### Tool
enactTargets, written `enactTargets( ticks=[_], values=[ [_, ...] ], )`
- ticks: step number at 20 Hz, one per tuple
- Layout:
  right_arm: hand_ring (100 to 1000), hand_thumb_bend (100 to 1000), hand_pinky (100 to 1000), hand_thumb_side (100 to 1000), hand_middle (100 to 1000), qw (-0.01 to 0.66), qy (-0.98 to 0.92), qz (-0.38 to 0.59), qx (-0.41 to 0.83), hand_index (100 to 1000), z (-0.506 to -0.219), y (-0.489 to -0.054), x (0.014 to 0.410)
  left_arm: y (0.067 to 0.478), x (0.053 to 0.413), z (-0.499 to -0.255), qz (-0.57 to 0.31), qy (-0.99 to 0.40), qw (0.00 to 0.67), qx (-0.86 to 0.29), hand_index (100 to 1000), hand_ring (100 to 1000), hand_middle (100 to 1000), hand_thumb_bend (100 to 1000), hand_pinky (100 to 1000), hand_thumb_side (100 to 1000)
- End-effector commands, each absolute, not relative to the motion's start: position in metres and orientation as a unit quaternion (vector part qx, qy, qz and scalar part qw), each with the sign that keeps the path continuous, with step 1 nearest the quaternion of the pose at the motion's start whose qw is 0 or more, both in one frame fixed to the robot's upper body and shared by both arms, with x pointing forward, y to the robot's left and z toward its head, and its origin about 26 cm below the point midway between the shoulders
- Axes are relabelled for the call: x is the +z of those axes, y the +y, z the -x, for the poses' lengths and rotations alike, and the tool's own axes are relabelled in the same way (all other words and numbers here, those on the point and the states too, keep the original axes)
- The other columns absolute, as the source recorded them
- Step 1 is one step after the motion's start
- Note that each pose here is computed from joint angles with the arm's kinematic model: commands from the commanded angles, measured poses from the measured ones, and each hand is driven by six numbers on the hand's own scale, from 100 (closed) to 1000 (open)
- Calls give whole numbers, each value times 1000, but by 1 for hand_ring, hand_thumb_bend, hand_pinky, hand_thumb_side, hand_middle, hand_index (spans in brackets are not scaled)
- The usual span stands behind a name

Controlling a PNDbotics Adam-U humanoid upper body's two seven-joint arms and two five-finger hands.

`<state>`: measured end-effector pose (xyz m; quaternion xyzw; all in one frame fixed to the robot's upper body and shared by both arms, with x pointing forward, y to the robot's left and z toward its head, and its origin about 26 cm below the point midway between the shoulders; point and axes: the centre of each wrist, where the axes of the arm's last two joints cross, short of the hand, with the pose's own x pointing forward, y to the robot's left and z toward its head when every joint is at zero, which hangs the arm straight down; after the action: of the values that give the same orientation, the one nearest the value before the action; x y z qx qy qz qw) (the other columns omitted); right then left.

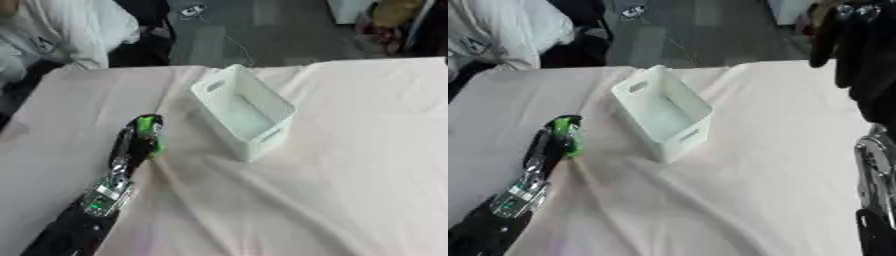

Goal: Pick up objects on the table and place them in the box.

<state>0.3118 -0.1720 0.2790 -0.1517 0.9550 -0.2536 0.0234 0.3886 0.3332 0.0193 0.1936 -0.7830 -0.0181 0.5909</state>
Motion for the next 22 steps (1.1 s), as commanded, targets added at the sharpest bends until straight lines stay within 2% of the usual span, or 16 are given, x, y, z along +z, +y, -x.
enactTargets(
  ticks=[1, 13, 22],
  values=[
    [197, 111, 288, 1000, 189, 40, 955, 153, -253, 369, -308, -170, 286, 334, 36, -391, -193, -794, 576, 23, 201, 100, 100, 100, 100, 672],
    [198, 110, 288, 1000, 189, 40, 954, 152, -254, 369, -308, -170, 286, 304, 95, -397, -100, -828, 541, 111, 203, 100, 100, 100, 100, 672],
    [198, 109, 288, 1000, 190, 39, 954, 153, -254, 368, -307, -169, 286, 275, 145, -399, -15, -845, 519, 129, 203, 100, 100, 100, 100, 672]
  ],
)
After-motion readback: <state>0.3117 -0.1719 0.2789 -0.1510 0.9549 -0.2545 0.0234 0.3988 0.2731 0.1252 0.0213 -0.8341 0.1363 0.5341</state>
